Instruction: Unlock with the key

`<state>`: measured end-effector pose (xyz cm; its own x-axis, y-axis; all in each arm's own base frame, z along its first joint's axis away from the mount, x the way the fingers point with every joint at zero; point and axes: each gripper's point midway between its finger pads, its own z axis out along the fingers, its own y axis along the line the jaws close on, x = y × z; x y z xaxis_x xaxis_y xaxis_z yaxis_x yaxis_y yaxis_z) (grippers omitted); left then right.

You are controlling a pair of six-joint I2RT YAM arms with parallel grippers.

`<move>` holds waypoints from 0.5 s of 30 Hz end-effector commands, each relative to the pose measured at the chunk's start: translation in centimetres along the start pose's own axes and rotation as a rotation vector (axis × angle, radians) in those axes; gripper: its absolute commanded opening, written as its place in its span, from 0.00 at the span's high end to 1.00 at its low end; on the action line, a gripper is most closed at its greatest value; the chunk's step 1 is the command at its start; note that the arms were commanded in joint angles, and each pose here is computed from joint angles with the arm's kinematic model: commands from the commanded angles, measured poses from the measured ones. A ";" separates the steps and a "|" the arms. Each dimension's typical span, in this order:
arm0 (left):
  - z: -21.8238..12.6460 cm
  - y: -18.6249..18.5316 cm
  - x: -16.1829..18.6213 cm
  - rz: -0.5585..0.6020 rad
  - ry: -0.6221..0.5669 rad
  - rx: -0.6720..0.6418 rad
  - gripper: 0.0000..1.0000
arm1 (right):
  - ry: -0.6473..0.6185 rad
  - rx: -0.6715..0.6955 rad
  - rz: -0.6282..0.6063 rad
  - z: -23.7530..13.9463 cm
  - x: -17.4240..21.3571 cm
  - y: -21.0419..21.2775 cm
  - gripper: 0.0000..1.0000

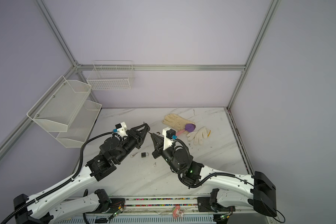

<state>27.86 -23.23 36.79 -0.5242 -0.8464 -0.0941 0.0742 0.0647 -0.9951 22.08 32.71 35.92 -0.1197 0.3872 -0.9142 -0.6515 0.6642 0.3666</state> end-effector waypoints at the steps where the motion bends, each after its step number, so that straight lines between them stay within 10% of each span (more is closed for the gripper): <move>1: -0.3 -1.3 0.1 -0.028 0.006 0.073 1.00 | -0.060 0.048 0.000 -0.4 -1.1 -0.9 1.00; 15: 0.0 -1.1 0.5 -0.032 0.026 0.059 1.00 | -0.083 0.018 -0.045 0.4 -1.7 0.2 1.00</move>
<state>27.81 -23.47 37.01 -0.5350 -0.8414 -0.0759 0.0740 0.0428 -0.9963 22.79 32.16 36.03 -0.0600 0.3775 -0.9241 -0.6174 0.7134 0.3315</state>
